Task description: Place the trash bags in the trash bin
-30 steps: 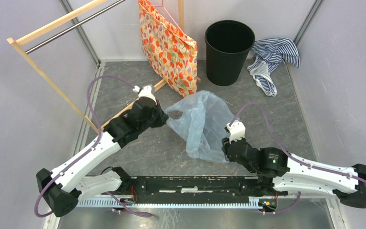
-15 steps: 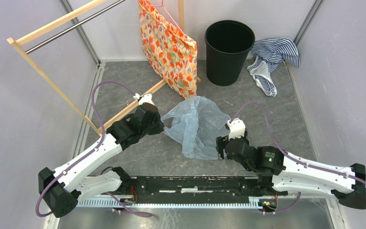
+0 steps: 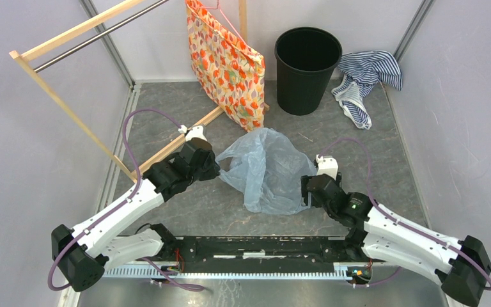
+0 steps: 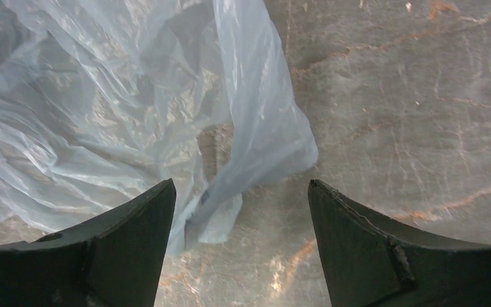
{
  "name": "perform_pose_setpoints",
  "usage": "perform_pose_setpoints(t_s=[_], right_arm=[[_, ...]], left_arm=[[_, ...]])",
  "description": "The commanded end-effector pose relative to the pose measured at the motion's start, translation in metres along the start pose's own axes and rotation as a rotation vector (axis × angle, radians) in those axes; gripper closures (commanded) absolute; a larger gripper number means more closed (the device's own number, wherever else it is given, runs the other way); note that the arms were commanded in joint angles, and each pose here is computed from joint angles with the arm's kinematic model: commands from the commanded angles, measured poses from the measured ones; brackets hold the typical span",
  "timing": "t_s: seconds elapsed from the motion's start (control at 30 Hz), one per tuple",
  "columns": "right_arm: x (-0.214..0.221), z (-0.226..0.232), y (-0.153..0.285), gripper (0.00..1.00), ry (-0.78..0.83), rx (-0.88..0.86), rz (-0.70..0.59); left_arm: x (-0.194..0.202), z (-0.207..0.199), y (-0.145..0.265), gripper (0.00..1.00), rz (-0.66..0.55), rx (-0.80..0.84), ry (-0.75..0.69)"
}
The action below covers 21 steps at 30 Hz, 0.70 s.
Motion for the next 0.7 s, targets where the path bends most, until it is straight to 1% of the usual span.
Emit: perform_pose_setpoints(t_s=[0.0,0.07,0.1,0.13,0.17,0.23,0.27,0.3,0.33,0.4,0.47,0.5,0.53,0.57,0.63,0.67], right_arm=[[-0.014,0.011,-0.011,0.20,-0.055,-0.088,-0.076],[-0.018,0.009,-0.016,0.27,-0.060,-0.074,-0.090],[-0.022,0.010,-0.018,0.36,-0.058,-0.078,-0.091],[-0.030,0.012,-0.018,0.47,-0.045,-0.087,-0.095],[-0.045,0.016,-0.014,0.63,-0.037,-0.096,-0.111],[-0.096,0.026,0.008,0.90,0.001,-0.095,-0.193],[-0.134,0.033,0.030,0.97,0.012,-0.111,-0.274],[-0.170,0.037,0.057,1.00,0.012,-0.134,-0.351],[-0.207,0.040,0.090,1.00,0.005,-0.169,-0.450],[-0.264,0.037,0.159,1.00,-0.025,-0.273,-0.649],[-0.295,0.028,0.219,1.00,-0.048,-0.391,-0.828],[-0.300,0.025,0.235,1.00,-0.056,-0.434,-0.884],[-0.300,0.024,0.241,1.00,-0.049,-0.468,-0.903],[-0.295,0.025,0.238,1.00,-0.039,-0.490,-0.888],[-0.267,0.037,0.196,1.00,0.014,-0.499,-0.753],[-0.239,0.042,0.158,1.00,0.042,-0.471,-0.636]], left_arm=[[-0.011,-0.005,0.006,0.98,-0.044,0.015,0.026],[-0.012,-0.006,0.006,0.98,-0.046,0.013,0.021],[-0.014,-0.007,0.007,0.98,-0.048,0.016,0.017],[-0.016,-0.009,0.008,0.98,-0.052,0.024,0.012],[-0.023,-0.014,0.011,0.98,-0.060,0.045,-0.005],[-0.061,-0.039,0.029,0.98,-0.128,0.133,-0.043],[-0.077,-0.049,0.040,0.98,-0.164,0.176,-0.065],[-0.111,-0.069,0.066,0.98,-0.248,0.263,-0.069],[-0.139,-0.086,0.092,0.98,-0.321,0.347,-0.072],[-0.182,-0.110,0.147,0.98,-0.452,0.524,-0.077],[-0.205,-0.122,0.191,0.98,-0.555,0.667,-0.085],[-0.209,-0.123,0.202,0.98,-0.581,0.705,-0.086],[-0.207,-0.123,0.203,0.98,-0.575,0.729,-0.096],[-0.201,-0.123,0.195,0.98,-0.545,0.725,-0.110],[-0.174,-0.118,0.154,0.98,-0.428,0.657,-0.124],[-0.151,-0.113,0.125,0.98,-0.340,0.611,-0.131]])
Point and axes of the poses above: each gripper's point midway between its finger pads, its own y axis back along the fingers, its own z axis along the line the jaws close on, x = y × z, the point moved 10 cm from there along y, back along the fingers, and after that the axes turned 3 degrees about -y, right-handed, at the moved point
